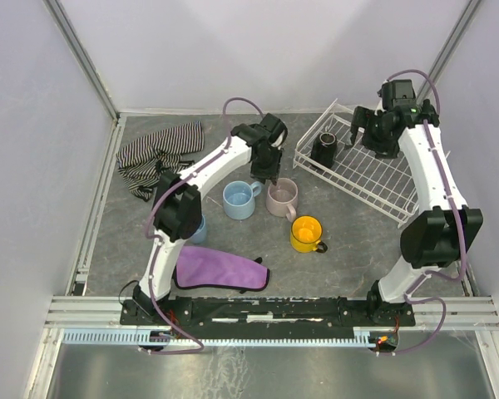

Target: Load the cups into the dish rack

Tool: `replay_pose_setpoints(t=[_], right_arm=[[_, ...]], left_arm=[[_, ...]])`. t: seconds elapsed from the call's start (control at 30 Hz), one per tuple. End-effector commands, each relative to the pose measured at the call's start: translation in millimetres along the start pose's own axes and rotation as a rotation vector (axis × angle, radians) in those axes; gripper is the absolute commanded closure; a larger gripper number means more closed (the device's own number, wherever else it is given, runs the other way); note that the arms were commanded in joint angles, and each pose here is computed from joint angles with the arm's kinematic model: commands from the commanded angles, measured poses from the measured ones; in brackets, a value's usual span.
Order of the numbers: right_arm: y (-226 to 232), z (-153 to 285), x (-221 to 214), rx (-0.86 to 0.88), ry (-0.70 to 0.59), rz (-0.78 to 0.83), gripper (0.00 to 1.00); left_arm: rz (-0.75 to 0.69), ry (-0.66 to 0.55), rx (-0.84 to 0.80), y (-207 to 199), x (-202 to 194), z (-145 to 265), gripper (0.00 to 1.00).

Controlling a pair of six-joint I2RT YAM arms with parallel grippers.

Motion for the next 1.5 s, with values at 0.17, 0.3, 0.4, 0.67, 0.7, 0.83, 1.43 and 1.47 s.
replay_pose_setpoints(t=[0.17,0.3,0.4,0.67,0.7,0.83,1.43,1.47], right_arm=[[-10,19,-5,0.048,-0.037,-0.015,0.01],[-9,24,-10,0.080,-0.026,-0.025,0.02],[-10,27,-15,0.092,-0.022,-0.029,0.02],[-11,32,-23,0.119,-0.009,-0.027,0.03],[-12,32,-23,0.121,-0.006,-0.028,0.03],[-11,34,-29,0.153,0.018,-0.027,0.03],[24,36,-64,0.696,0.319,-0.196,0.08],[26,35,-65,0.739,0.331,-0.204,0.09]], left_arm=[[-0.082,-0.032,0.008,-19,9,-2,0.54],[-0.085,-0.020,0.036,-19,10,-13,0.60],[-0.093,-0.012,0.053,-19,9,-18,0.62],[-0.098,0.023,0.113,-15,4,-37,0.82],[-0.100,0.023,0.118,-15,3,-38,0.86],[-0.108,0.047,0.109,-14,-1,-45,0.96],[0.047,-0.383,-0.341,26,29,64,0.97],[0.048,-0.417,-0.368,29,31,71,0.97]])
Point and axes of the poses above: each gripper's point midway between its finger pads, its own z axis back along the fingers, its own y axis along the line the jaws close on, x = y × z, the point moved 9 cm from there along z, back along the fingers, and after that the axes turned 13 degrees about -z, right-handed, at the moved point
